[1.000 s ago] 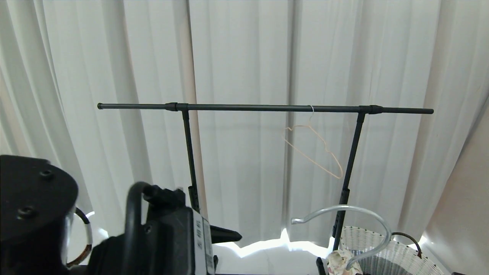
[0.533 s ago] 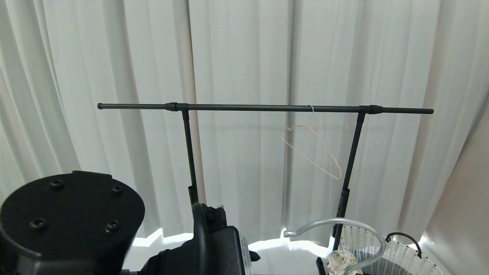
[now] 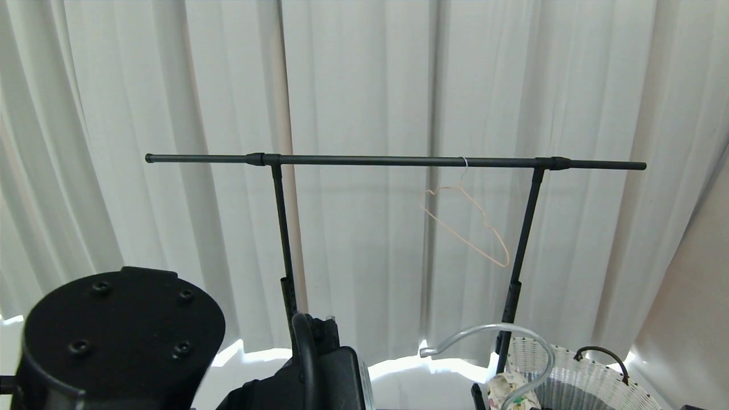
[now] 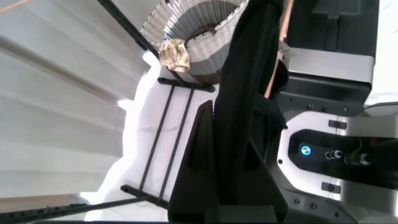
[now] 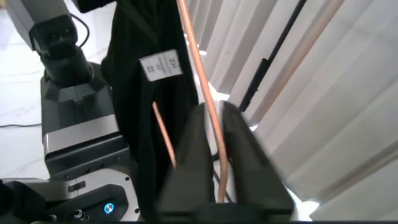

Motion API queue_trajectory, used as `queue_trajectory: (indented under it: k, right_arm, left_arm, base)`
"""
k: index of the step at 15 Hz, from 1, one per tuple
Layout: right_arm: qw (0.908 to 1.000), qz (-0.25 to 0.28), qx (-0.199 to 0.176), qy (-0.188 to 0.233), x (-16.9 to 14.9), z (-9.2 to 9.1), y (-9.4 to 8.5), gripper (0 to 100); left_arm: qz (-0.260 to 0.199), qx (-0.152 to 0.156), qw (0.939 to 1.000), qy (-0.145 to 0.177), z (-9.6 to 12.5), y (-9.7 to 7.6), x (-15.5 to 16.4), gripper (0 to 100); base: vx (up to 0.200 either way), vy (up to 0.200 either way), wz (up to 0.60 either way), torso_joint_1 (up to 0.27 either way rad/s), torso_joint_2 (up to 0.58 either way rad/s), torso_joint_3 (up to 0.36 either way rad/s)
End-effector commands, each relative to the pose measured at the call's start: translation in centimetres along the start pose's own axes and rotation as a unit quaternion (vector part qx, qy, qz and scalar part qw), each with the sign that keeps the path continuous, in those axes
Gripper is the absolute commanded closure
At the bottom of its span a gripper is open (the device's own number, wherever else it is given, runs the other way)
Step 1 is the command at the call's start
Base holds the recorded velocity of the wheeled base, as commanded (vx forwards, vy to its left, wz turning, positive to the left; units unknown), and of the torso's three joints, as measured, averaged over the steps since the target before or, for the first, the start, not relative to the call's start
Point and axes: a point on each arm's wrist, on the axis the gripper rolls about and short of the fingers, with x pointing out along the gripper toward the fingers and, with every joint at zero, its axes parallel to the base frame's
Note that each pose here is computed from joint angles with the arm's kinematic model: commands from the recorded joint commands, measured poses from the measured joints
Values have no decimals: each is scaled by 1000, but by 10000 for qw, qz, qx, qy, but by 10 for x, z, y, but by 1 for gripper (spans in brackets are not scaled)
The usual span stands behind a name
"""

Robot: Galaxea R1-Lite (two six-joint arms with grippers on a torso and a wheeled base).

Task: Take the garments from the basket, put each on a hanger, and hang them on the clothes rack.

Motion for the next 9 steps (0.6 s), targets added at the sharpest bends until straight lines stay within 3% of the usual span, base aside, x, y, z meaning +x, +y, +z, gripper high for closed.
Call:
queue_trajectory:
  k: [1,4,6,7,9]
  right_arm:
    - [9999,-81,-8,126,-1,-6,-1,0]
    - [9972,-722,26,174,-6,-11,-10,0]
    - [9957,-902,50,218,-9,-12,-14,0]
    - [9946,-975,48,365,-9,-14,-16,0]
    - [9941,-1004,52,412,-7,-14,-17,0]
  left_arm:
    - [32,-18,10000,30,-3,0,-1,100]
    - [707,-147,9971,219,-20,6,-1,100]
    - [1449,-180,9890,227,-27,10,0,100]
    - [1903,-265,9814,54,-26,15,1,100]
    - [2358,-534,9699,-276,-17,22,-1,100]
  base:
    - [0,0,0,0,0,0]
    - [0,0,0,0,0,0]
    - [0,0,0,0,0,0]
    - [0,0,0,0,0,0]
    - [0,0,0,0,0,0]
